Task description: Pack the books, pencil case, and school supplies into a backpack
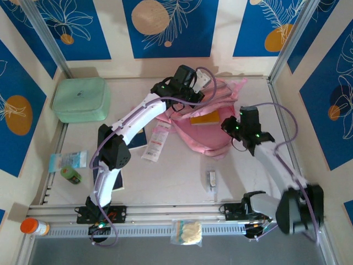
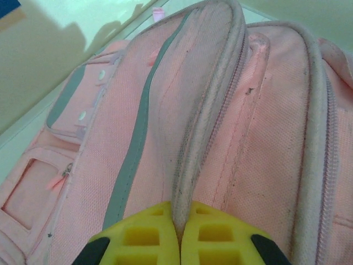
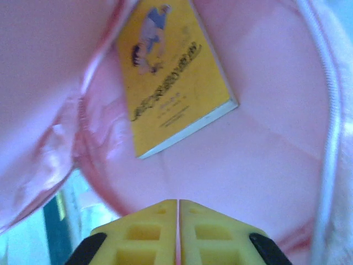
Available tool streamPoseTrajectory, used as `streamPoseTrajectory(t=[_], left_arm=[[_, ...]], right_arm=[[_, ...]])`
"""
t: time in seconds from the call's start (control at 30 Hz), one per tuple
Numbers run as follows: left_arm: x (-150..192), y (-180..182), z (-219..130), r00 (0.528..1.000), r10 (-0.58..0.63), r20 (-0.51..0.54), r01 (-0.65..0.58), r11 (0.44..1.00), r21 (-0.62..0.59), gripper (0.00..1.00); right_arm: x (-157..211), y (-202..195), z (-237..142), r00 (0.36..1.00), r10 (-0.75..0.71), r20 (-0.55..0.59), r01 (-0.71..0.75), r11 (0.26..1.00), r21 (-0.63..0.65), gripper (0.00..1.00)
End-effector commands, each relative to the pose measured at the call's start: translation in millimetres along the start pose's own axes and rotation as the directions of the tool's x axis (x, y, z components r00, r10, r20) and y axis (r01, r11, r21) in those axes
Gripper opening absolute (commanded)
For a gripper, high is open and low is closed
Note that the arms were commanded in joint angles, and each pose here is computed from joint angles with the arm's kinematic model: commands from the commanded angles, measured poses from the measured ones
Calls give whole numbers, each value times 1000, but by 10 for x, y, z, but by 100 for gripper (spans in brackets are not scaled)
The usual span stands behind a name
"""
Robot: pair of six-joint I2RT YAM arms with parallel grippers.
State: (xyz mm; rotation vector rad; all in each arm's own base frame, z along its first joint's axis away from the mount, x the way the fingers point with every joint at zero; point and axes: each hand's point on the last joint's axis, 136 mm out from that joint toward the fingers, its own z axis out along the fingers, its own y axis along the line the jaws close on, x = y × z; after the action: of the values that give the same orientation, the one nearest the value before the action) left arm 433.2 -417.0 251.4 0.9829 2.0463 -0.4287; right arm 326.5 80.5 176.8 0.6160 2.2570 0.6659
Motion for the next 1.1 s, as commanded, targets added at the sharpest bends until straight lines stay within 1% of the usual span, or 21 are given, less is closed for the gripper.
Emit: streamPoseTrajectory(t=[0.0, 0.07, 0.1, 0.13, 0.17, 0.23, 0.3, 0.4, 0.5, 0.57, 0.63, 0.7, 0.77, 0.83, 0.9, 0.97, 1.03, 1.07], left_arm=[[-166, -86, -206, 996, -54, 73, 51, 998, 46, 5], [-70, -193, -201, 991, -123, 49, 117, 987, 106, 11], [-43, -255, -220, 987, -158, 41, 151, 978, 144, 18], [-33, -349, -251, 979, -201, 37, 190, 962, 197, 29], [-23, -421, -309, 970, -241, 32, 227, 944, 241, 36], [35, -511, -428, 953, -303, 19, 285, 915, 285, 40], [112, -504, -591, 934, -355, 34, 332, 900, 281, 46], [389, -417, -840, 906, -419, 59, 397, 891, 221, 53], [788, -264, -1073, 869, -490, 72, 475, 866, 155, 62], [1078, -123, -1205, 834, -544, 91, 535, 838, 107, 64], [1378, 9, -1301, 796, -599, 85, 597, 801, 50, 66], [1677, 119, -1376, 773, -630, 73, 633, 774, -19, 67], [2020, 286, -1445, 738, -672, 59, 673, 728, -132, 69], [2288, 399, -1493, 707, -706, 43, 699, 688, -195, 70], [2512, 522, -1544, 663, -747, 47, 733, 635, -245, 72], [2734, 660, -1607, 610, -790, 68, 769, 568, -293, 72], [2851, 752, -1641, 582, -809, 85, 787, 534, -309, 73], [2931, 836, -1664, 569, -816, 98, 791, 511, -337, 74]], right_arm=[[266, -178, -391, 996, -28, -86, 37, 995, 94, 13], [287, -115, -593, 995, -47, -89, 54, 996, 76, 16], [299, -63, -660, 994, -61, -96, 66, 996, 54, 17], [328, -7, -712, 991, -74, -110, 78, 997, 30, 19], [351, 53, -746, 989, -81, -125, 82, 997, 4, 22], [411, 174, -748, 981, -91, -170, 85, 995, -43, 27], [506, 293, -682, 966, -111, -232, 95, 992, -80, 28], [657, 411, -512, 938, -179, -297, 163, 983, -79, 30], [860, 554, -315, 904, -255, -344, 235, 967, -99, 30], [1012, 655, -169, 879, -292, -377, 267, 956, -118, 31], [1153, 768, -40, 857, -320, -405, 289, 948, -136, 32], [1292, 906, 81, 833, -357, -423, 318, 934, -161, 32], [1470, 1068, 205, 803, -394, -446, 349, 919, -183, 32], [1603, 1197, 337, 784, -419, -459, 373, 908, -191, 33], [1715, 1325, 482, 771, -428, -471, 379, 903, -200, 35], [1834, 1468, 625, 754, -440, -488, 383, 897, -219, 36], [1897, 1579, 733, 746, -457, -485, 406, 889, -214, 38], [1925, 1651, 771, 741, -467, -482, 412, 884, -222, 40]])
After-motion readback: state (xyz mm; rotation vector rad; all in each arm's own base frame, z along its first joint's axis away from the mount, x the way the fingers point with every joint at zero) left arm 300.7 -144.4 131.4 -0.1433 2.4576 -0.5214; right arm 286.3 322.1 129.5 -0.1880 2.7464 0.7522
